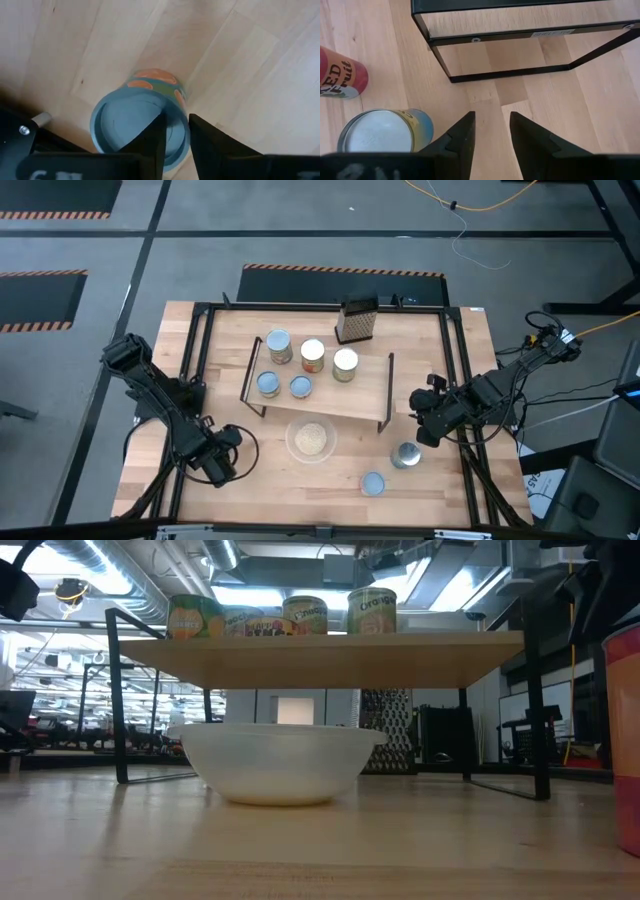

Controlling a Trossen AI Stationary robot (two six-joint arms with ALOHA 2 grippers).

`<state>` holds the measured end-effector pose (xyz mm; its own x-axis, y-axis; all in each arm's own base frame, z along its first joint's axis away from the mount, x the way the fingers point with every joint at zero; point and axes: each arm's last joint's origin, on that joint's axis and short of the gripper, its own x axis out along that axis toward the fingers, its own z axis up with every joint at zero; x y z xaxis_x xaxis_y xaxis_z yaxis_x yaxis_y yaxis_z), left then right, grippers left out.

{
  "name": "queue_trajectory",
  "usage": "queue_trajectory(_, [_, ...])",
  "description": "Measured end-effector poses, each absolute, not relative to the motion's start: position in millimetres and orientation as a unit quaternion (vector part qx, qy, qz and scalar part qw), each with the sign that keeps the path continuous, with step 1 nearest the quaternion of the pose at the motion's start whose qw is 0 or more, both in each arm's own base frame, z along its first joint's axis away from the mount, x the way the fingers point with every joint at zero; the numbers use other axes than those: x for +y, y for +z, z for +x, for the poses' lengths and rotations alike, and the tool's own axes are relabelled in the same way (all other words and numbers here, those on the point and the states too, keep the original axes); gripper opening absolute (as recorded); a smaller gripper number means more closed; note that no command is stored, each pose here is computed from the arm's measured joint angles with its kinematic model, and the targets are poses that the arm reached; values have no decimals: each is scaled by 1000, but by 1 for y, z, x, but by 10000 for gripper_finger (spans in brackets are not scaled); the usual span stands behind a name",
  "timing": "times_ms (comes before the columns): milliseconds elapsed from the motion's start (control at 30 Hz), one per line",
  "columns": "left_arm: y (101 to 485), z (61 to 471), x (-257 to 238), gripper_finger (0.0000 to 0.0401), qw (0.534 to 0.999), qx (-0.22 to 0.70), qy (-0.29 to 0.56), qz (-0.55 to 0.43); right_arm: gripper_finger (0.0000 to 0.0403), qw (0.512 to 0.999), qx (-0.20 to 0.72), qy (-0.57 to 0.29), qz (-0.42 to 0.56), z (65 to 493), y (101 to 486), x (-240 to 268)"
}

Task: Pick and place cans onto a shelf
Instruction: Put the small canned oranges on the shelf

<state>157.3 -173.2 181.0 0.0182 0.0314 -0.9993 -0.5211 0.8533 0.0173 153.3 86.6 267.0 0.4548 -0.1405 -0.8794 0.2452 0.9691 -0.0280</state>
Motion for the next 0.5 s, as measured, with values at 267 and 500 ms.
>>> queue_trajectory(267, [180,157,-173,17,689,672,201,-182,127,851,510,-113,51,153,267,87])
queue_trajectory(500, [182,158,-174,4,687,676,194,-183,127,851,510,-113,52,153,267,87])
